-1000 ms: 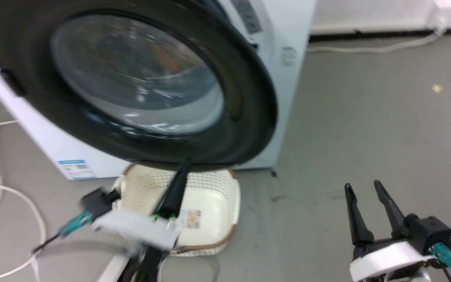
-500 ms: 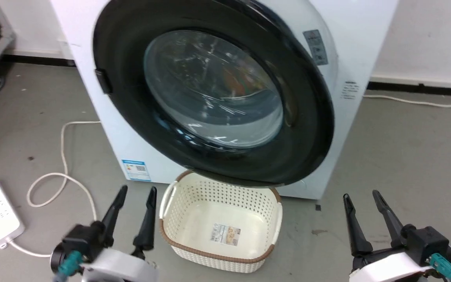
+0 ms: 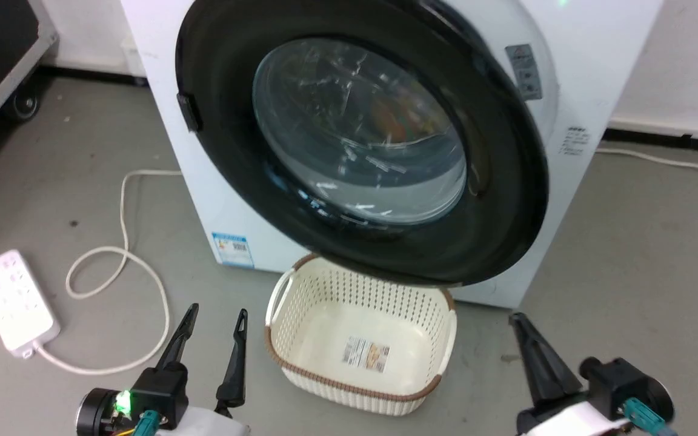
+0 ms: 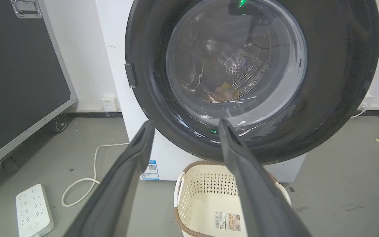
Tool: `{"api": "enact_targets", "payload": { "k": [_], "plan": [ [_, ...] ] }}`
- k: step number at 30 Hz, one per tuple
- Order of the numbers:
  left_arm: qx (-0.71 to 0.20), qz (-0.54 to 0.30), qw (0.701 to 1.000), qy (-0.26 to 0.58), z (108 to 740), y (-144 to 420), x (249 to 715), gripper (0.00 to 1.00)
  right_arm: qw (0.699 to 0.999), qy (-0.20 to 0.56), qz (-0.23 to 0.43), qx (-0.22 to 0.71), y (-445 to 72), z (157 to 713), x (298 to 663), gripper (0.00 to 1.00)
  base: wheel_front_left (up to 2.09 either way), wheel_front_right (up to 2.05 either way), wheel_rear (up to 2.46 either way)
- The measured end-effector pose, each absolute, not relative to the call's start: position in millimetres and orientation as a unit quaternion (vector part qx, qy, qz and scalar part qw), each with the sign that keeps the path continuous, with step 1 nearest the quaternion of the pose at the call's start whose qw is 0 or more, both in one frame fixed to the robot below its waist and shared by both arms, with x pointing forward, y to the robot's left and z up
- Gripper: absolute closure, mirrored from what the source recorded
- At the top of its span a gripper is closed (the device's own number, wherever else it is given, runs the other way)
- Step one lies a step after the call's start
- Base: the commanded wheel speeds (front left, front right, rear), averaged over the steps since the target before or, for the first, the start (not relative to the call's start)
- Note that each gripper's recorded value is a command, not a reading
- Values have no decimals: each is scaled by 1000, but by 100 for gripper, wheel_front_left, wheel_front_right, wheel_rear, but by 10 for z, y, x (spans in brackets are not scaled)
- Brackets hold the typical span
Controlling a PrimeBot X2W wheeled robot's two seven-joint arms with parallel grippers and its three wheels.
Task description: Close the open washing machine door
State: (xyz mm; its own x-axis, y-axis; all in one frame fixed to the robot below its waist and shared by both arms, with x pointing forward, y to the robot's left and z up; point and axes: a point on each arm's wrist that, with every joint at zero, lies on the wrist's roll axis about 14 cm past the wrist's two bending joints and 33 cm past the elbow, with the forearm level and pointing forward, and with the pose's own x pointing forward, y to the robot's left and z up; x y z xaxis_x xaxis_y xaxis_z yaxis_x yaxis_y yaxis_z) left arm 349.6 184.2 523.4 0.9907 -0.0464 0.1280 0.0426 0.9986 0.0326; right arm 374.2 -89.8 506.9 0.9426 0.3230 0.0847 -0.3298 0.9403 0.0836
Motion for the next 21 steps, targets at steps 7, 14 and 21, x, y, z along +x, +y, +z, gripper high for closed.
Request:
{"api": "enact_targets", "payload": {
  "k": [7, 14, 21],
  "plan": [
    [14, -8, 999, -34, 5047, 1907, 3595, 0, 970, -39, 241, 9, -602, 5076, 4134, 100, 0, 0, 0],
    [11, 14, 1000, -16, 4937, 2020, 3639, 0, 956, -39, 291, -23, -488, 5075, 4681, 100, 0, 0, 0],
    [5, 30, 1000, 3, 4818, 2095, 3704, 0, 966, -15, 256, -43, -800, 4967, 5369, 100, 0, 0, 0]
  ]
}}
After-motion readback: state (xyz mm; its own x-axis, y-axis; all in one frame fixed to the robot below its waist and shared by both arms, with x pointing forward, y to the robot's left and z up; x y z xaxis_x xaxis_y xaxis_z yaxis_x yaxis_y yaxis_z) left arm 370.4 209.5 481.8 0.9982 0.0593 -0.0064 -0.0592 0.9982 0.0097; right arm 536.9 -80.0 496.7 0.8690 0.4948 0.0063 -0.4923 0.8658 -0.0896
